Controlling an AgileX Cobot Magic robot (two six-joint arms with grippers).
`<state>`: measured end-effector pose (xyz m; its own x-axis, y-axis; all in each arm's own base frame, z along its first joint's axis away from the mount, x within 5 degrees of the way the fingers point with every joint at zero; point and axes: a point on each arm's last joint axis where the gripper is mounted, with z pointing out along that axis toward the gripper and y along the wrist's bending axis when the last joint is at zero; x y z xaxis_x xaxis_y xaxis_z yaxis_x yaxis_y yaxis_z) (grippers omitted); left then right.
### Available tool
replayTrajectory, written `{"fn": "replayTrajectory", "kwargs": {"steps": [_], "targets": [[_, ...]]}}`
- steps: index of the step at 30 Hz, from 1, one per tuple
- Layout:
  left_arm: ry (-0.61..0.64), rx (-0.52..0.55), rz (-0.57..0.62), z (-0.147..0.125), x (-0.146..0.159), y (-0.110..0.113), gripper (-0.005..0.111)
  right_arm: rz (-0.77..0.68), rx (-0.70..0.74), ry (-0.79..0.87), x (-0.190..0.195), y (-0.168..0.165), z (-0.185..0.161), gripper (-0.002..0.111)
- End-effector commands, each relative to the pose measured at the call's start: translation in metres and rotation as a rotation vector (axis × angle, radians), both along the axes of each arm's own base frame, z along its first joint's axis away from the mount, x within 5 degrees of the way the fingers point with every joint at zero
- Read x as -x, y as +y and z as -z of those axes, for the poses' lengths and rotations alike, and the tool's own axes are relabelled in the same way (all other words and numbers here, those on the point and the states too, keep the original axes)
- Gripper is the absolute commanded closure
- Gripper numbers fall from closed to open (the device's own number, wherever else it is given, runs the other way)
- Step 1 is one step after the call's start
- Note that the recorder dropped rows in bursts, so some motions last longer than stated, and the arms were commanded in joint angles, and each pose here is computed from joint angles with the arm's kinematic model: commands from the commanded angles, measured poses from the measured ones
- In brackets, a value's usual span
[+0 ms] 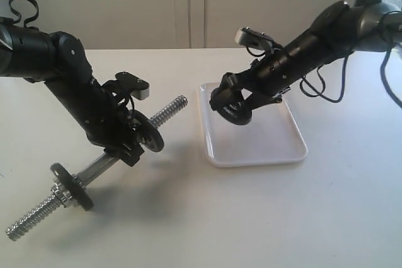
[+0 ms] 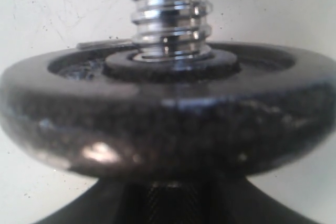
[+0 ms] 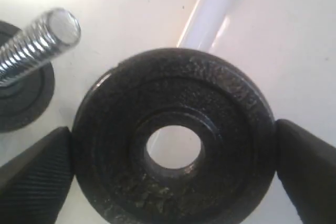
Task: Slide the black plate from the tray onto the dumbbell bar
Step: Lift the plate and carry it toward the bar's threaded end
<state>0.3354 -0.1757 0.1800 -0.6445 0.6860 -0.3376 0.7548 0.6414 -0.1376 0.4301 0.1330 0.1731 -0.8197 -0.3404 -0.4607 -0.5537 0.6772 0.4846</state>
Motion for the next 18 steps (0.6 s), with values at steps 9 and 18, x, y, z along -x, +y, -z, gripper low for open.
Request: {"fn": "replayTrajectory", "kwargs": {"steps": [9,18], "targets": [[-0.038,0.148,0.126,-0.029,0.008,-0.012,0.107,-0.022,-0.458,0.035,-0.009,-0.017,-0.013,0.108],[-0.034,0.158,0.159,-0.029,0.01,-0.013,0.107,0.027,-0.539,0.06,-0.016,-0.015,0.005,0.108]]}}
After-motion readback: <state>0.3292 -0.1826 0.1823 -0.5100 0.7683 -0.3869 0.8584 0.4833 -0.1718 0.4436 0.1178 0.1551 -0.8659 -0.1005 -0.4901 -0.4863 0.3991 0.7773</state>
